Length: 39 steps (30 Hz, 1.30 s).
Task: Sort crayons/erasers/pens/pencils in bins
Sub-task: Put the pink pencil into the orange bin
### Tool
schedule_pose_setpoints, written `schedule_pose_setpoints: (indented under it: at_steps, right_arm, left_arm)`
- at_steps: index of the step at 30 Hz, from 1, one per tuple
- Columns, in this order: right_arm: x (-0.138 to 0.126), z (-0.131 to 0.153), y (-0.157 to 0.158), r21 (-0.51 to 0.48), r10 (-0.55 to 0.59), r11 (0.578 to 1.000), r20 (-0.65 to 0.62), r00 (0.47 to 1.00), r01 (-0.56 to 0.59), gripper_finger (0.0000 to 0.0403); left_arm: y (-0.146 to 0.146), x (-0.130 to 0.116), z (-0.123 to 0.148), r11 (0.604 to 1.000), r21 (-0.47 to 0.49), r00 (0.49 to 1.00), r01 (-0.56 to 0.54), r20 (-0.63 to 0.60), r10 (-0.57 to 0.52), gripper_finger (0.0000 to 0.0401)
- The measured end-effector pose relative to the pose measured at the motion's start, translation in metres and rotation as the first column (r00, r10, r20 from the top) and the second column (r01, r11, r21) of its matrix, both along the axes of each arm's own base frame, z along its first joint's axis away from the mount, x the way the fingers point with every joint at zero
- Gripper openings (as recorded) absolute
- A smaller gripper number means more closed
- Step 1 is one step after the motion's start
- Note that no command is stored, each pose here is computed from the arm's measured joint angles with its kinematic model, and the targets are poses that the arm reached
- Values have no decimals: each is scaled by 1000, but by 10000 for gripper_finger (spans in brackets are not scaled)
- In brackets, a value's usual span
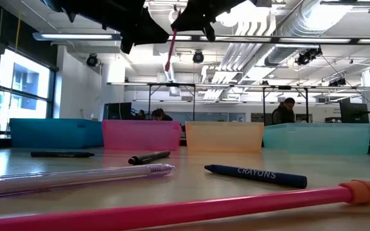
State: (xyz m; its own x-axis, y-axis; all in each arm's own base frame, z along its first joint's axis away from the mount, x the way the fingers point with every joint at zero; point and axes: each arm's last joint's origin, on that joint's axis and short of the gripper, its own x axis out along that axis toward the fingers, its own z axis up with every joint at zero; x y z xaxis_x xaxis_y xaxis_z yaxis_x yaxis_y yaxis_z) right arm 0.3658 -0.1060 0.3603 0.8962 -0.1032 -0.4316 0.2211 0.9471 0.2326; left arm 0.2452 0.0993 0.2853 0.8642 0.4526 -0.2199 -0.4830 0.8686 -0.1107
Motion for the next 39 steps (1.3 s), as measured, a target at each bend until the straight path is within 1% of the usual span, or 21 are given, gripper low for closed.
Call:
schedule_pose_setpoints:
  at_steps: [6,10,13,16,19,22,24,27,29,34,39]
  right_arm:
    - [-6,-7,-8,17,-22,1000,-82,996,24,5]
    - [-13,-12,-18,27,-61,998,-139,988,65,5]
    - [-20,-17,-27,-1,-116,993,-204,972,118,5]
    - [-27,-20,-38,-55,-173,985,-263,949,164,5]
    - [-34,-24,-51,-103,-233,972,-303,924,211,5]
    - [-38,-30,-66,-115,-281,959,-331,901,257,5]
    - [-37,-40,-76,-84,-296,955,-352,888,284,5]
    - [-35,-57,-87,15,-274,952,-404,873,306,5]
    - [-33,-70,-90,60,-259,946,-448,856,317,5]
    - [-28,-90,-92,95,-227,942,-524,821,321,5]
    - [-27,-104,-96,116,-221,931,-575,788,346,5]
  left_arm:
    - [2,-2,-3,997,9,996,-80,-39,80,126]
    - [3,-4,-7,990,15,987,-141,-80,142,150]
    - [3,-5,-10,987,-4,981,-163,-105,161,154]
    - [3,-6,-13,984,-34,977,-175,-126,169,152]
    - [2,-7,-16,983,-43,973,-177,-156,168,153]
    - [2,-8,-18,983,-49,969,-178,-180,167,154]
    - [2,-8,-18,983,-51,968,-179,-188,167,154]
    - [2,-9,-20,982,-53,965,-180,-201,166,154]
    - [2,-9,-20,982,-54,965,-180,-205,165,154]
    - [1,-10,-23,982,-60,958,-182,-234,163,154]
    - [0,-12,-27,980,-69,947,-185,-279,159,154]
